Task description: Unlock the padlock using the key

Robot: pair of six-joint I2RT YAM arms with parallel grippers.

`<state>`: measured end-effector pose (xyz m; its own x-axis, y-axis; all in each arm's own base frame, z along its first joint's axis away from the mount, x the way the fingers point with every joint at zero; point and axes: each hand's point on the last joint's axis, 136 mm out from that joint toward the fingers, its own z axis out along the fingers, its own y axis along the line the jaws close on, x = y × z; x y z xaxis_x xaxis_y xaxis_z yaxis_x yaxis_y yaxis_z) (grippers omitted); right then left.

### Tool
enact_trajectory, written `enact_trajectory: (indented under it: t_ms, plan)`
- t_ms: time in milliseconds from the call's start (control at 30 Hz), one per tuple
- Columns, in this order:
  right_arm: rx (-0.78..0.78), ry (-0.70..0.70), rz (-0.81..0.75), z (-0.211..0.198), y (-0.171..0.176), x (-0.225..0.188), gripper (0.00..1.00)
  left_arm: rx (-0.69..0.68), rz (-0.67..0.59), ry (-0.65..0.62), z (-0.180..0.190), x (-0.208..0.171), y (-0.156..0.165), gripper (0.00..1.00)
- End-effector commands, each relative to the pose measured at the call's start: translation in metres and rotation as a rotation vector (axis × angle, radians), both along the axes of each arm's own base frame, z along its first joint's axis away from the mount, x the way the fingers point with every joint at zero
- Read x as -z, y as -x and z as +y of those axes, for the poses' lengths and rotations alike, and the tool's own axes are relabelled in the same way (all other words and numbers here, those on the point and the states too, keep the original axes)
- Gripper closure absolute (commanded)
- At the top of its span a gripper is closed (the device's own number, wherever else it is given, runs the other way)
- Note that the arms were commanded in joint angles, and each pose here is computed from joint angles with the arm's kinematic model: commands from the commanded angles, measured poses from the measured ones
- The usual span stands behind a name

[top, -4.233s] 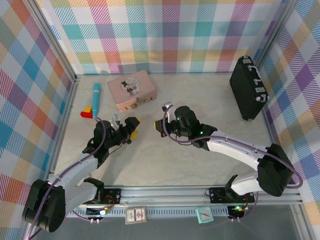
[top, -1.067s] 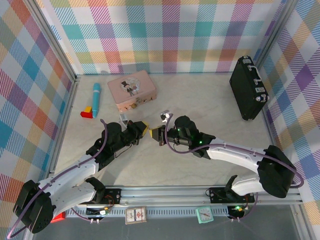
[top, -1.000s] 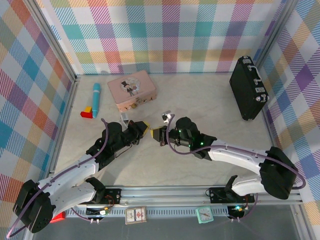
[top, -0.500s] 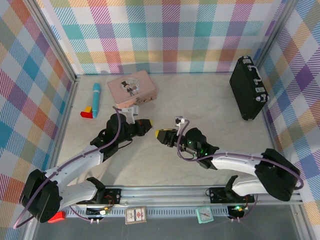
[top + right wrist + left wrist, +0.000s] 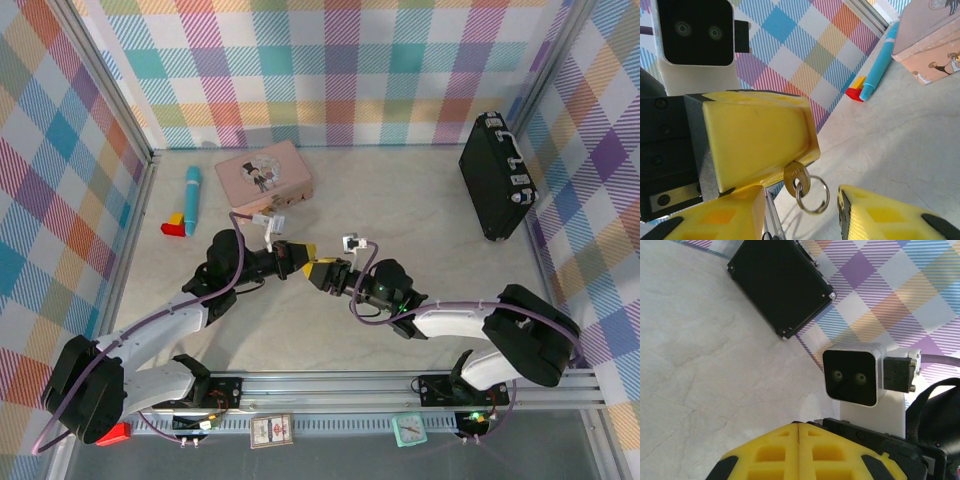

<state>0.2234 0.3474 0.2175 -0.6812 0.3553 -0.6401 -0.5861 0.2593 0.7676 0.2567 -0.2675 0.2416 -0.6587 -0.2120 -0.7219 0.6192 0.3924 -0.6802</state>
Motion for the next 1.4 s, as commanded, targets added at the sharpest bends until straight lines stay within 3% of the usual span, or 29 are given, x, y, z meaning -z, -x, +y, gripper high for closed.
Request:
enact_trajectory:
  t_ms: [0, 233, 500, 1067, 1367]
  plan:
    - [0.016, -0.071, -0.076, -0.01, -0.002, -0.032, 0.59, 0.036, -0.04, 0.033, 0.003, -0.009, 0.007, 1.0]
    - [0.027, -0.018, -0.119, -0.029, -0.006, -0.04, 0.6, 0.016, -0.027, 0.062, 0.012, -0.011, 0.002, 1.0]
    - [-0.091, -0.041, -0.15, -0.014, 0.003, -0.051, 0.62, 0.047, -0.025, 0.104, 0.008, -0.015, 0.004, 1.0]
    - [-0.162, -0.071, -0.147, -0.003, 0.006, -0.052, 0.67, 0.08, 0.005, 0.259, 0.019, -0.025, -0.004, 1.0]
    - [-0.087, -0.044, -0.124, -0.005, -0.008, -0.047, 0.66, 0.089, 0.005, 0.255, 0.018, -0.024, -0.004, 1.0]
